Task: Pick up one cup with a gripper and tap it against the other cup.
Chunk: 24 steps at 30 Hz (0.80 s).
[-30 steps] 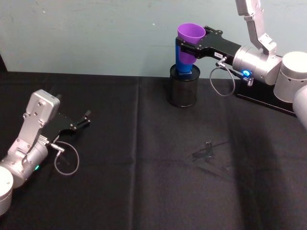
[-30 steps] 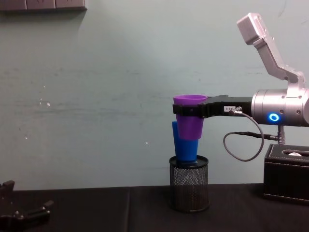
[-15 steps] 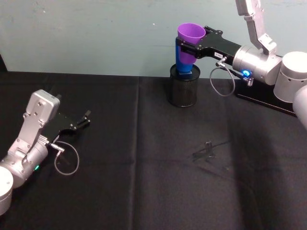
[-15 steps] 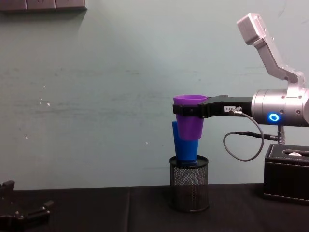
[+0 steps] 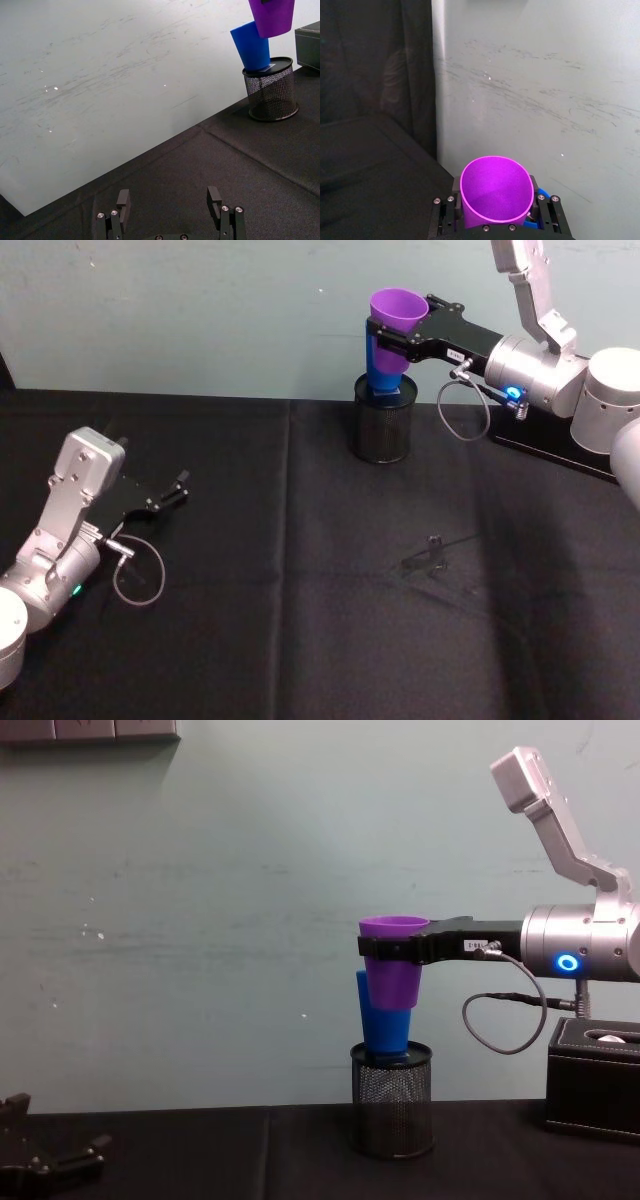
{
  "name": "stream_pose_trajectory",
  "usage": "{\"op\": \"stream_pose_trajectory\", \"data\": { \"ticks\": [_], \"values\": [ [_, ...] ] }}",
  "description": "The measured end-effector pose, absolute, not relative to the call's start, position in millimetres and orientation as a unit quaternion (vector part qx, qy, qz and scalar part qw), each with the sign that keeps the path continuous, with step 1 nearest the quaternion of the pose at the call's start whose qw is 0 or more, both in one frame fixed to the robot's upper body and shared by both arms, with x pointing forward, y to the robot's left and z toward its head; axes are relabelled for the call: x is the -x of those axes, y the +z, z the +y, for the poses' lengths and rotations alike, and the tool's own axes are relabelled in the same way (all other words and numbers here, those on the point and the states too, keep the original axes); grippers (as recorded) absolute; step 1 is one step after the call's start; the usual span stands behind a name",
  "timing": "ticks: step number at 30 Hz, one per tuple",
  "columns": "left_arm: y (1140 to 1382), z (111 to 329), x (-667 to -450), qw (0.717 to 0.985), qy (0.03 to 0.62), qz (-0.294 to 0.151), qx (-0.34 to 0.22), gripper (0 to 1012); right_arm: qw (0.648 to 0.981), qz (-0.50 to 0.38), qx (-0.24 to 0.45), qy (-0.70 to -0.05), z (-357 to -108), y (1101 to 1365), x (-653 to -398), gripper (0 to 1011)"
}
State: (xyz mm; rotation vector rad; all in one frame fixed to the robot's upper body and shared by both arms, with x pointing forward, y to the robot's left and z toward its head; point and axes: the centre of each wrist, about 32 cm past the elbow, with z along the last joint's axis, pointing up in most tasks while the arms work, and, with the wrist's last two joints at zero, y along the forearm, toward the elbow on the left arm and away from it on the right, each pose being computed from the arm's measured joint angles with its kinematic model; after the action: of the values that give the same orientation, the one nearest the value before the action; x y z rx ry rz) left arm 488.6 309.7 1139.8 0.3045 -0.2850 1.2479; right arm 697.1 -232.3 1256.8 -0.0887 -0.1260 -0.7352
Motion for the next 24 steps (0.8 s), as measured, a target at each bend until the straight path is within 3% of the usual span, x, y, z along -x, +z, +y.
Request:
{"op": "stream_pose_trajectory", "data": {
  "ticks": [24],
  "values": [
    [1139.8,309.7,-488.6,0.791,0.580,-0.132,-0.141,1005,0.930,-0.062,0.043,-0.359,-232.3,1256.9,-697.1,735]
  ]
}}
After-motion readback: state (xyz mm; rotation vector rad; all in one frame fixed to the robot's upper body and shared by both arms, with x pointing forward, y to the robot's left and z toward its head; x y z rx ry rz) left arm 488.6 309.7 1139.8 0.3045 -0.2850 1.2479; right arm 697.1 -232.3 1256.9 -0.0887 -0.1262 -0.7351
